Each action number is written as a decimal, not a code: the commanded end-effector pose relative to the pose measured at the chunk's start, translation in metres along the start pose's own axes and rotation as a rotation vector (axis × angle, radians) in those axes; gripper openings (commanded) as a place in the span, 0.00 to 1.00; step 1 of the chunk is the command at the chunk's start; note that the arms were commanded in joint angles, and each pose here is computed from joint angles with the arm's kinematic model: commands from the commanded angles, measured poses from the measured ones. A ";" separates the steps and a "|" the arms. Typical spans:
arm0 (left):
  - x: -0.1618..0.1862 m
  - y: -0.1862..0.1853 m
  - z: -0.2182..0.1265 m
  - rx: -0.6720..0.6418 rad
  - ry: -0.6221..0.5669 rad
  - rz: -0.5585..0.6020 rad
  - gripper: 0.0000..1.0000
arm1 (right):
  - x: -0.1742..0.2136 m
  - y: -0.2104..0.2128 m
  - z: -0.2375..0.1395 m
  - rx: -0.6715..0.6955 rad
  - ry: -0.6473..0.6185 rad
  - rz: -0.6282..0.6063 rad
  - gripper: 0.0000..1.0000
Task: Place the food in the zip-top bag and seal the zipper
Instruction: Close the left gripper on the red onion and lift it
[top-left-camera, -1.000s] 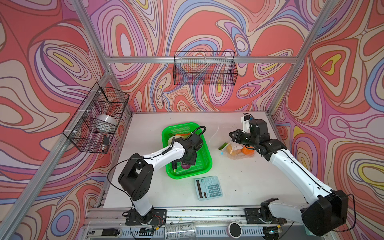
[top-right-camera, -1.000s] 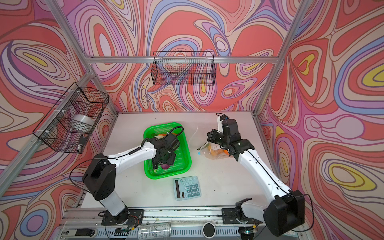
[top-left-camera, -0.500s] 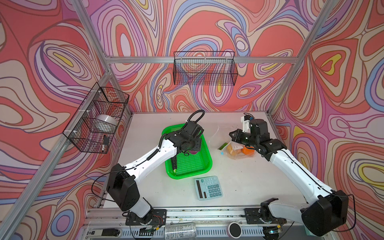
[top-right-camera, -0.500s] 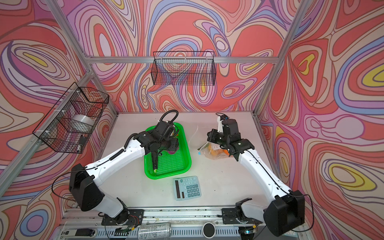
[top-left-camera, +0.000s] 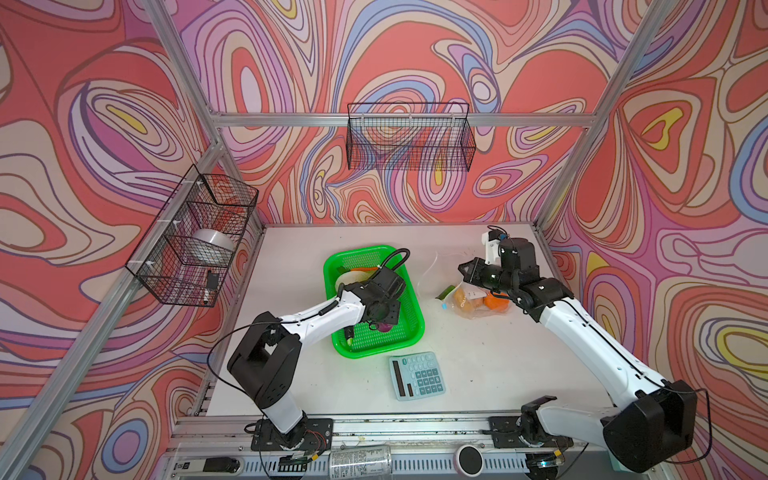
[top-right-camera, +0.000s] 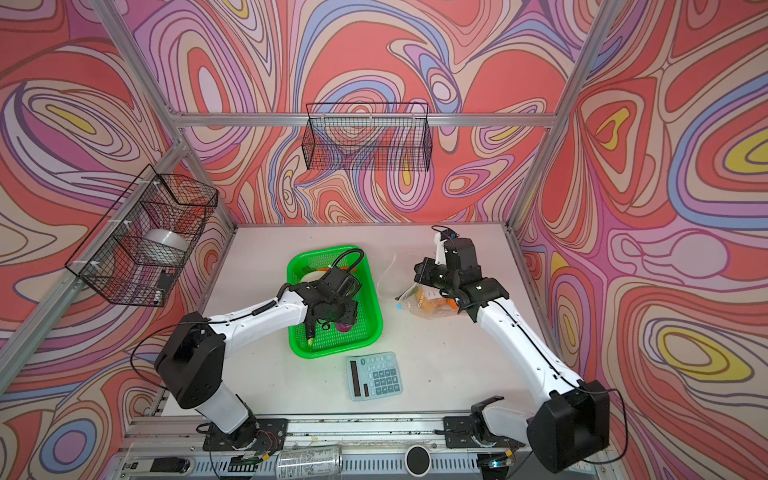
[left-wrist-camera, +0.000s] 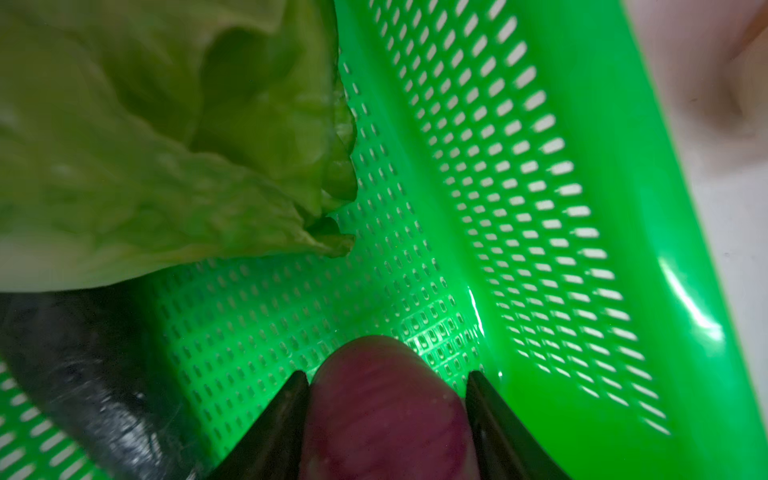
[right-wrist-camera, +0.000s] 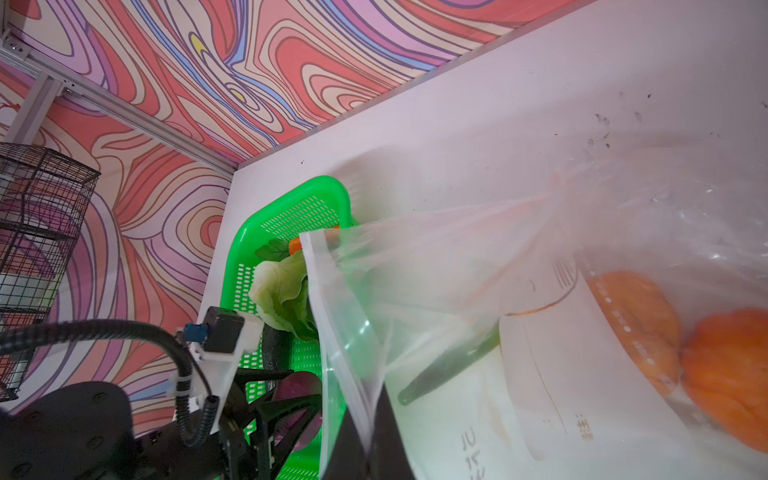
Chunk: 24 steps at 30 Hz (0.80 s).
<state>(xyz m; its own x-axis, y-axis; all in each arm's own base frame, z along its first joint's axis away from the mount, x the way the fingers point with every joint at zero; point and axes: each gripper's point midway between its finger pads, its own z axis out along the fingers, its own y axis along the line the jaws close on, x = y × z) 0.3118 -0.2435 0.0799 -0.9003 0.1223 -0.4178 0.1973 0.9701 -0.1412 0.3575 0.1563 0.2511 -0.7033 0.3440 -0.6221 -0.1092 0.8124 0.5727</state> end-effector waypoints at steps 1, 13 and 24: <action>-0.009 -0.011 0.009 0.044 -0.031 -0.033 0.37 | -0.004 0.000 -0.005 0.010 -0.017 -0.010 0.00; -0.005 -0.009 0.014 0.010 0.023 -0.014 0.91 | -0.001 -0.003 -0.006 0.020 -0.015 -0.013 0.00; 0.002 -0.011 -0.001 0.035 0.054 -0.052 1.00 | -0.001 -0.002 -0.004 0.011 -0.016 -0.010 0.00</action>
<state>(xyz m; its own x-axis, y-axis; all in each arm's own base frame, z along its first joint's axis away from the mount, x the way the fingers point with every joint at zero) 0.3174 -0.2555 0.0847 -0.9096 0.1027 -0.4027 0.1876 0.9661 -0.1773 0.3575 0.1541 0.2488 -0.7030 0.3454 -0.6216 -0.0982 0.8186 0.5659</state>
